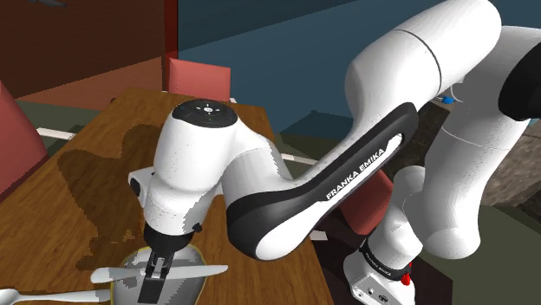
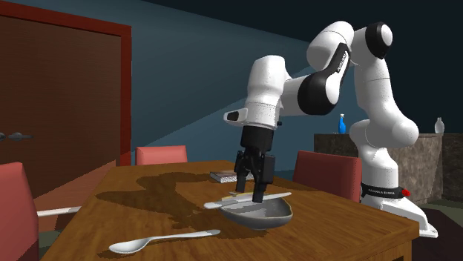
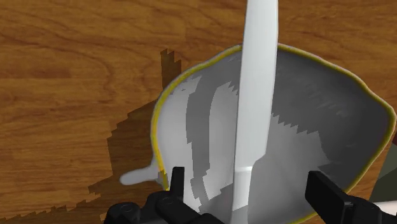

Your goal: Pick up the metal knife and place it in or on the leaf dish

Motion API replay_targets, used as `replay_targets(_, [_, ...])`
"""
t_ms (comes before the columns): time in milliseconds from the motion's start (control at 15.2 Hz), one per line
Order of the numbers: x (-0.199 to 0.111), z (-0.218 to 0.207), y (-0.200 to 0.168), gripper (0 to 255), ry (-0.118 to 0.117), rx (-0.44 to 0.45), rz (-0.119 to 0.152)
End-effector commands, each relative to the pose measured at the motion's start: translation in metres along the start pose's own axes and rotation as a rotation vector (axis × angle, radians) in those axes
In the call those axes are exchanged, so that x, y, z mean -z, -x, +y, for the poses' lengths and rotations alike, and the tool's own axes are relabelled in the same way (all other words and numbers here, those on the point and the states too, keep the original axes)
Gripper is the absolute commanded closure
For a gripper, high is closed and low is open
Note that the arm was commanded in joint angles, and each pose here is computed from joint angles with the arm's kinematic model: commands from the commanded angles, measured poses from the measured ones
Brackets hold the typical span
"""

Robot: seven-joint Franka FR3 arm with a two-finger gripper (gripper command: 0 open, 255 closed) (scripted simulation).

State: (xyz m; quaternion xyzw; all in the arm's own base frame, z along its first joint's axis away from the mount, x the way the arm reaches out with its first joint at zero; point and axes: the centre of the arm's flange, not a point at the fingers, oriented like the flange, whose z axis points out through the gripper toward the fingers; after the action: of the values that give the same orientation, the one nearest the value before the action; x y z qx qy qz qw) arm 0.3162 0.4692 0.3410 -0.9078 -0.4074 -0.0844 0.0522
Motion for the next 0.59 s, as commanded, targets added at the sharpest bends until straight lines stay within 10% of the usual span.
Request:
replay_targets(0, [0.013,0.0,0.0,0,0.0,0.0,0.0])
replay_targets(528, [0.05,0.0,0.0,0,0.0,0.0,0.0])
